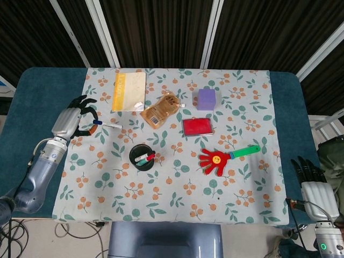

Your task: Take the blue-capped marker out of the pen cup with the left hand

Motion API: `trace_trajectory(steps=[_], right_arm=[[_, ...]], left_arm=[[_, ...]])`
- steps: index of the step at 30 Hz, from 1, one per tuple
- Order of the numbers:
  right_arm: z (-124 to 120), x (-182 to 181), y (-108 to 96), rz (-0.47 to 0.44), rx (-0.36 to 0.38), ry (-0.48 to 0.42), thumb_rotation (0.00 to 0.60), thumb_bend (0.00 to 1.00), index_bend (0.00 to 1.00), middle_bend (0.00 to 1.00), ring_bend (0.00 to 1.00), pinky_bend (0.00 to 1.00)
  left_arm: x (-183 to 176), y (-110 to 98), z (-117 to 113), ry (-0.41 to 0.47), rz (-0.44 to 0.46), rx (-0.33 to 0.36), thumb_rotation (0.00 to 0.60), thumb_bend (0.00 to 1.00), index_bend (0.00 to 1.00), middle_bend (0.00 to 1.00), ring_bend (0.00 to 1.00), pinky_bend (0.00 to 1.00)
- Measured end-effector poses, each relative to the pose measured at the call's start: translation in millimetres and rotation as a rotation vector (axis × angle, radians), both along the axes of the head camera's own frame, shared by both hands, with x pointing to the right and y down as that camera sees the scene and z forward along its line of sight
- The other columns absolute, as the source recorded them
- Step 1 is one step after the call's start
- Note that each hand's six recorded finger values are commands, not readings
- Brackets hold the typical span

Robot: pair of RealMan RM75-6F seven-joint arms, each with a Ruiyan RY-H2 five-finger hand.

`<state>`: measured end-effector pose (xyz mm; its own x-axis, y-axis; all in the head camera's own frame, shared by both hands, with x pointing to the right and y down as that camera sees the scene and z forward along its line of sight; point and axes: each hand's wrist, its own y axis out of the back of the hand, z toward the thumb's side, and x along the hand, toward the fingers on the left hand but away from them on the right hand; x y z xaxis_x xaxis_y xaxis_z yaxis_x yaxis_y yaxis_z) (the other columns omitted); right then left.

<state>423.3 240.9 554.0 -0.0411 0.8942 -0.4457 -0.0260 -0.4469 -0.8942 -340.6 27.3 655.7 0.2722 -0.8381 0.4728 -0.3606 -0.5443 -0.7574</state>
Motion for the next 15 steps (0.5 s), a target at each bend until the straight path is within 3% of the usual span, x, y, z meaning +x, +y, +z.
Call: trace_trajectory(steps=[7, 15], right_arm=[[-2.0, -0.1, 0.1, -0.003, 0.005, -0.003, 0.6, 0.04, 0.0, 0.0, 0.0, 0.15], [-5.5, 0.5, 0.7, -0.003, 0.014, -0.007, 0.6, 0.04, 0.0, 0.0, 0.0, 0.15]], left_arm=[[30.2, 0.8, 20.6, -0.019, 0.021, -0.056, 0.6, 0.4, 0.6, 0.17, 0.0, 0.08], [59.1, 26.2, 42.8, -0.028, 0.079, -0.115, 0.6, 0.4, 0.54, 0.17, 0.0, 0.07]])
